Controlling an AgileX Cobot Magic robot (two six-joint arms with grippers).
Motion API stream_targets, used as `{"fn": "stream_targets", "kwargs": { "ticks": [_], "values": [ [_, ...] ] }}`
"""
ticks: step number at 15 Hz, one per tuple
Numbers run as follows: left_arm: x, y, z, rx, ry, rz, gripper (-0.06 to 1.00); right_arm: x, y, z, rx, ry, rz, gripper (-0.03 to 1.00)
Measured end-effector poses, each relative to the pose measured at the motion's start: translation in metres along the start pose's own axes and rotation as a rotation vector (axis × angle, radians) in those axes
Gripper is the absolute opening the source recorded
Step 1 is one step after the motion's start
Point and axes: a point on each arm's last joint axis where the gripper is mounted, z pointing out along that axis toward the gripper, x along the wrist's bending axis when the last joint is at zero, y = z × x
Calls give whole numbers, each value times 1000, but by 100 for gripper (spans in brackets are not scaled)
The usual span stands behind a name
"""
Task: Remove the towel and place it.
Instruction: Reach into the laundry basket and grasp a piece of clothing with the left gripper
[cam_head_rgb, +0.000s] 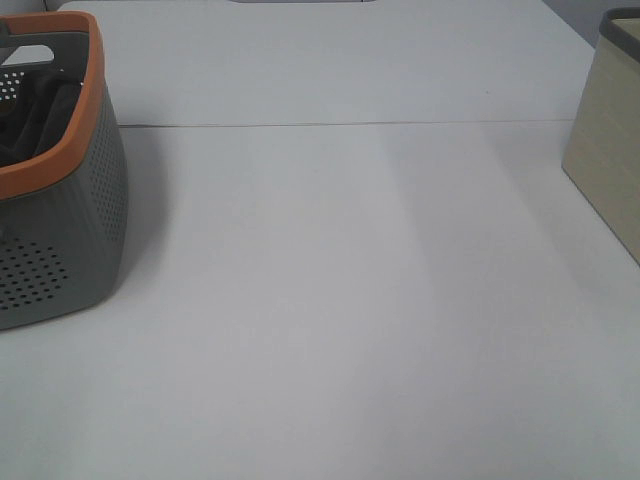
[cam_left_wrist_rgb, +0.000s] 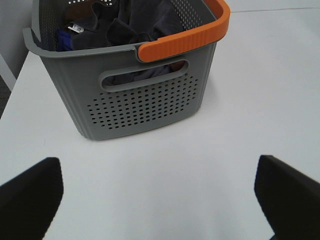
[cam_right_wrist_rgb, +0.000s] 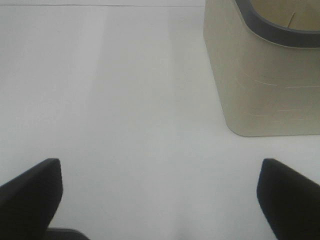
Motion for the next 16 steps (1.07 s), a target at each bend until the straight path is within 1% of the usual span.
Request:
{"fn": "stream_targets", "kwargs": {
  "ticks": [16],
  "values": [
    [0, 0, 0, 0, 0, 0, 98, 0, 0, 0, 0, 0, 0, 96]
  ]
}}
